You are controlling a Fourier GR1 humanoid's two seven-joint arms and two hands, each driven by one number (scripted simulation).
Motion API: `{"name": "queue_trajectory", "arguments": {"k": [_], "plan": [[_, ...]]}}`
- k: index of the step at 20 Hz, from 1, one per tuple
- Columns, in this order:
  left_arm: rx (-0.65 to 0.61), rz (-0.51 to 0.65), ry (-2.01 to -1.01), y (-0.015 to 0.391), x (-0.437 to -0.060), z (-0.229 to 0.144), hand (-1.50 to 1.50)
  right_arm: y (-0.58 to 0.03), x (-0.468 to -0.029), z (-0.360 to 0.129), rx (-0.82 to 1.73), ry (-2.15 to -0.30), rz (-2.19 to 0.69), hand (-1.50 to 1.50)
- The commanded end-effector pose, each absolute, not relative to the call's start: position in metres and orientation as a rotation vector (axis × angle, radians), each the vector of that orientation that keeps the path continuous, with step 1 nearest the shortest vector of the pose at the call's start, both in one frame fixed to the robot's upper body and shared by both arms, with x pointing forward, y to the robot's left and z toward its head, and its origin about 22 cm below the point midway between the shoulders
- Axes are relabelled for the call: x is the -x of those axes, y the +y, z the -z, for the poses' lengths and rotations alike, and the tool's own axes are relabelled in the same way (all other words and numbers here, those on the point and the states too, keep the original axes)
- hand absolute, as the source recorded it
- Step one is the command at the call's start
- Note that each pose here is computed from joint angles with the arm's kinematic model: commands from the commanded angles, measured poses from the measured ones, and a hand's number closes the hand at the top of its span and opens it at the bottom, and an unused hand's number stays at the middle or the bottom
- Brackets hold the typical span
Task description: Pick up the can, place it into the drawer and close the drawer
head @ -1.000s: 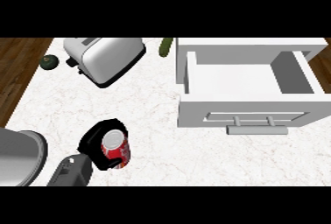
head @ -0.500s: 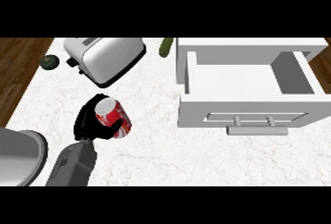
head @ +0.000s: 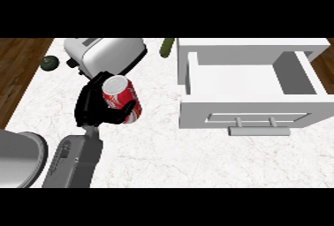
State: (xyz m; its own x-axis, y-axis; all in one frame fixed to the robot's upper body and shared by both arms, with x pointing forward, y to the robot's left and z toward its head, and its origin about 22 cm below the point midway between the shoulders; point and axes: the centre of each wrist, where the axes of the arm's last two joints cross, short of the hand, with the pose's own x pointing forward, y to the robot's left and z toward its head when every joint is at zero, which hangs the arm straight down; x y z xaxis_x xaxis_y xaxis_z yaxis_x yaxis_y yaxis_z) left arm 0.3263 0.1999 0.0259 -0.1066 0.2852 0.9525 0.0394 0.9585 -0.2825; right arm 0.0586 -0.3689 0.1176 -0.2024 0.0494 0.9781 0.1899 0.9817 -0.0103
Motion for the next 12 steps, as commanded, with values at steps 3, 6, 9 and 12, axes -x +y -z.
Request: {"name": "queue_trajectory", "arguments": {"k": [3,6,9,12], "plan": [[0.224,-0.189,-1.698,0.155,-0.335,-0.077,1.50,-0.355,-0.056,-0.116,0.177,-1.782,0.119,-1.50],[0.228,-0.183,-1.707,0.156,-0.357,-0.110,1.50,-0.360,-0.063,-0.116,0.167,-1.792,0.134,-1.50],[0.207,-0.151,-1.714,0.145,-0.357,-0.093,1.50,-0.360,-0.067,-0.114,0.165,-1.784,0.130,-1.50],[0.220,-0.142,-1.727,0.122,-0.354,-0.136,1.50,-0.366,-0.056,-0.114,0.173,-1.775,0.152,-1.50]]}}
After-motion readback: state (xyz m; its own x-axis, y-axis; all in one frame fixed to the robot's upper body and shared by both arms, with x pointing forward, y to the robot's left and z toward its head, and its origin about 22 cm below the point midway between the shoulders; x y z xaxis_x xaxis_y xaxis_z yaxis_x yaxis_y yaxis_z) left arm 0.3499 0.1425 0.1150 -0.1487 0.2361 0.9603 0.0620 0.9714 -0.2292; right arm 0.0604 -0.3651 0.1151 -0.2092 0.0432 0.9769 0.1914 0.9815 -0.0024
